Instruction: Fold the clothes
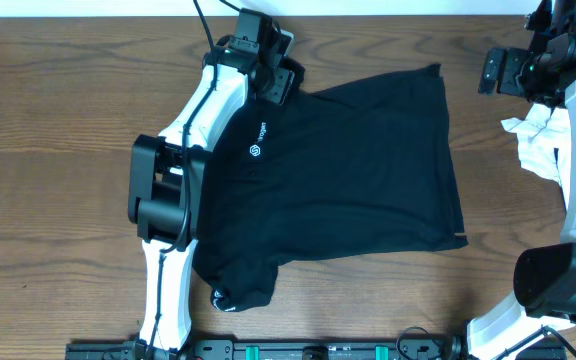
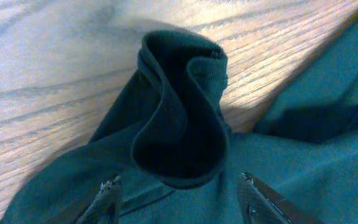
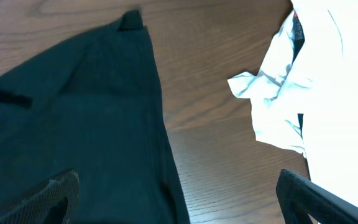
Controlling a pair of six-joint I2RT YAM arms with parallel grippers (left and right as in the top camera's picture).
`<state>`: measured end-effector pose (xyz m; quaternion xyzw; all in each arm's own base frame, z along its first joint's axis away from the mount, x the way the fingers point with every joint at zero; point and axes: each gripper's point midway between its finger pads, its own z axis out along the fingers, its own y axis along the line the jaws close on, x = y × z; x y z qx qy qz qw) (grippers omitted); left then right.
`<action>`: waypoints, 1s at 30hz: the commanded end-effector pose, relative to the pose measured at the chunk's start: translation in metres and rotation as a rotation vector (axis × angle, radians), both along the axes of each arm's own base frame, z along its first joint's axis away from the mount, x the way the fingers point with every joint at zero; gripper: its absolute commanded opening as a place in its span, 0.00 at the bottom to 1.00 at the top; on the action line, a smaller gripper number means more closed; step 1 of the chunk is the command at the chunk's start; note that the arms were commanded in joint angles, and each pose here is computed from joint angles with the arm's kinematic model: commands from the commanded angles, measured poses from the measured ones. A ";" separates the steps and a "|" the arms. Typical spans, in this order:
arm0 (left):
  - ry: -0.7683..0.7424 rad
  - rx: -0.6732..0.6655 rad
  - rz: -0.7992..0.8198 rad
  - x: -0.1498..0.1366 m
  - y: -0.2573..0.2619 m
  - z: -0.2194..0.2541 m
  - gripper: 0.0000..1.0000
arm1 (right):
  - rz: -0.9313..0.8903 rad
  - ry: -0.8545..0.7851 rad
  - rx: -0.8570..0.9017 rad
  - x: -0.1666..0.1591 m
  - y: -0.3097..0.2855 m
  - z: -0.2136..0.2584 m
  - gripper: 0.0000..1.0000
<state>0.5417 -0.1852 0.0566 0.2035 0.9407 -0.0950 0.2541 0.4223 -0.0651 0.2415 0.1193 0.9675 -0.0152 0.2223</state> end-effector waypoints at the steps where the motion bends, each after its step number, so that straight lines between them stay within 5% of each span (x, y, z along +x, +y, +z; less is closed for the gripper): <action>1: -0.004 0.015 -0.013 0.003 0.002 -0.007 0.61 | -0.013 0.004 -0.003 -0.001 -0.001 -0.001 0.99; 19: 0.015 0.012 0.003 0.005 0.003 -0.035 0.56 | -0.013 0.004 -0.003 -0.001 -0.001 -0.001 0.99; 25: -0.004 -0.001 0.018 0.009 0.002 -0.031 0.41 | -0.013 0.004 -0.003 -0.001 -0.001 -0.001 0.99; 30: -0.003 -0.001 0.019 0.009 0.002 -0.032 0.38 | -0.013 0.004 -0.003 -0.001 -0.001 -0.001 0.99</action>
